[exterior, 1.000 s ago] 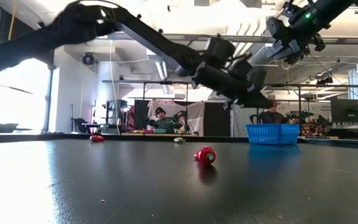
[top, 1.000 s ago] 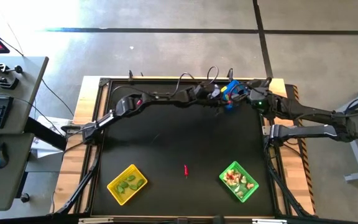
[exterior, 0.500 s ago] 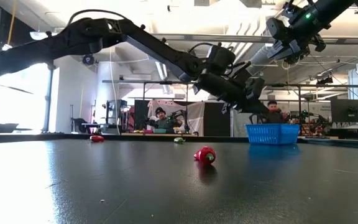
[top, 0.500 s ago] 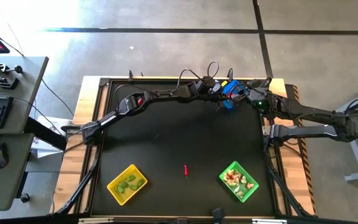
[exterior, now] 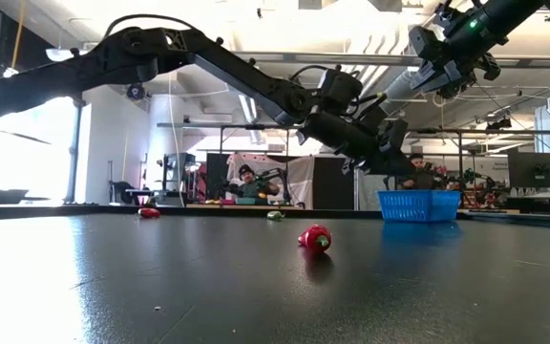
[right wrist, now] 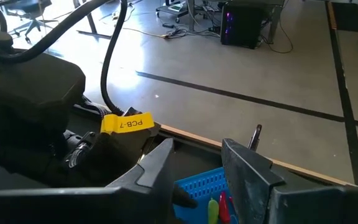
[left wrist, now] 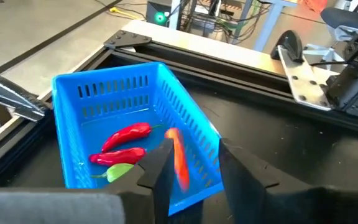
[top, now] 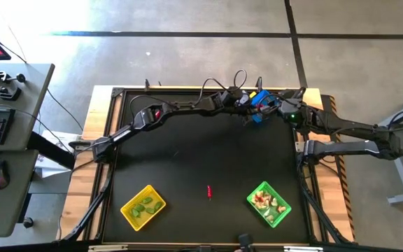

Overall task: Sort produce into baskets
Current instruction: Put the red chili pepper into the blue bin

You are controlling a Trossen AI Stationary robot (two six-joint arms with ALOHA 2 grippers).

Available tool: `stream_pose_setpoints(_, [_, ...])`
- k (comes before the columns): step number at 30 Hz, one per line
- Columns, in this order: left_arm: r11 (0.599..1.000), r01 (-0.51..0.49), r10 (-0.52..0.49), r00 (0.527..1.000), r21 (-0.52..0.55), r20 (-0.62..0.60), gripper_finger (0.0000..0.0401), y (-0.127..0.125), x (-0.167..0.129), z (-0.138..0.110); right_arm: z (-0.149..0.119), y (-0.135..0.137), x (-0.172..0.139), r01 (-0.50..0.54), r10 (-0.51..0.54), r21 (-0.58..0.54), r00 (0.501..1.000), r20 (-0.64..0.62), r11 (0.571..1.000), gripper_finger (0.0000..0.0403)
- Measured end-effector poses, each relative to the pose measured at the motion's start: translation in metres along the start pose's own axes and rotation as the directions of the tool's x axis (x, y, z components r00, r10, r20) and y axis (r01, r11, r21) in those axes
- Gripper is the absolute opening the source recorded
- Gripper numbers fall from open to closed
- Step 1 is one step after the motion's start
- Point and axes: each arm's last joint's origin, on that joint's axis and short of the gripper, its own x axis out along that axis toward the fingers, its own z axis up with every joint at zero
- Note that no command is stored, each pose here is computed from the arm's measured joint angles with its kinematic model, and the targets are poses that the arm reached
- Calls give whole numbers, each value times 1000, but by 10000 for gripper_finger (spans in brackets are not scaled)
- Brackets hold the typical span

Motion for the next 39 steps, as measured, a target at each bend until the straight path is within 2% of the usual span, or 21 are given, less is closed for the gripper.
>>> stream_pose_setpoints(4, [1000, -9, 9, 1000, 2, 2, 124, 2, 0, 0, 0, 0, 0, -1, 1, 0, 1000, 0, 1000, 126])
stream_pose_setpoints(7, [999, -9, 8, 1000, 38, 12, 115, 3, 0, 1, 0, 0, 0, -1, 1, -3, 1000, -1, 1000, 126])
stream_pose_setpoints(9, [999, -8, 6, 999, 50, 39, 92, 2, -1, 4, -1, 0, 0, 1, -1, -26, 1000, -6, 1000, 126])
stream_pose_setpoints(13, [998, 2, -8, 995, 67, 95, 16, -2, -1, 9, -2, -1, 0, 18, -20, -87, 1000, -16, 996, 126])
stream_pose_setpoints(17, [999, 17, -24, 990, 52, 142, 6, -8, 1, 8, -4, -3, 0, 40, -44, -155, 999, -22, 987, 123])
stream_pose_setpoints(20, [999, 31, -36, 988, 32, 152, 1, -11, 1, 7, -6, -3, 0, 38, -46, -189, 998, -38, 981, 98])
stream_pose_setpoints(24, [998, 43, -50, 983, 47, 179, 0, -19, 2, 9, -7, -4, 0, 35, -48, -222, 997, -54, 974, 25])
stream_pose_setpoints(26, [998, 50, -56, 979, 37, 197, 0, -22, 2, 11, -9, -4, 1, 23, -36, -230, 998, -51, 973, 8])
stream_pose_setpoints(34, [998, 62, -66, 957, 24, 282, 0, -24, 0, 19, -62, -12, 11, -126, 128, -200, 992, -4, 972, 4])
stream_pose_setpoints(37, [998, 68, -70, 942, 19, 328, 0, -24, -2, 22, -78, -19, 11, -151, 158, -172, 987, 31, 973, 1])
stream_pose_setpoints(39, [997, 75, -78, 927, 23, 367, 0, -25, -1, 16, -83, -23, 9, -161, 170, -154, 984, 49, 975, 1])
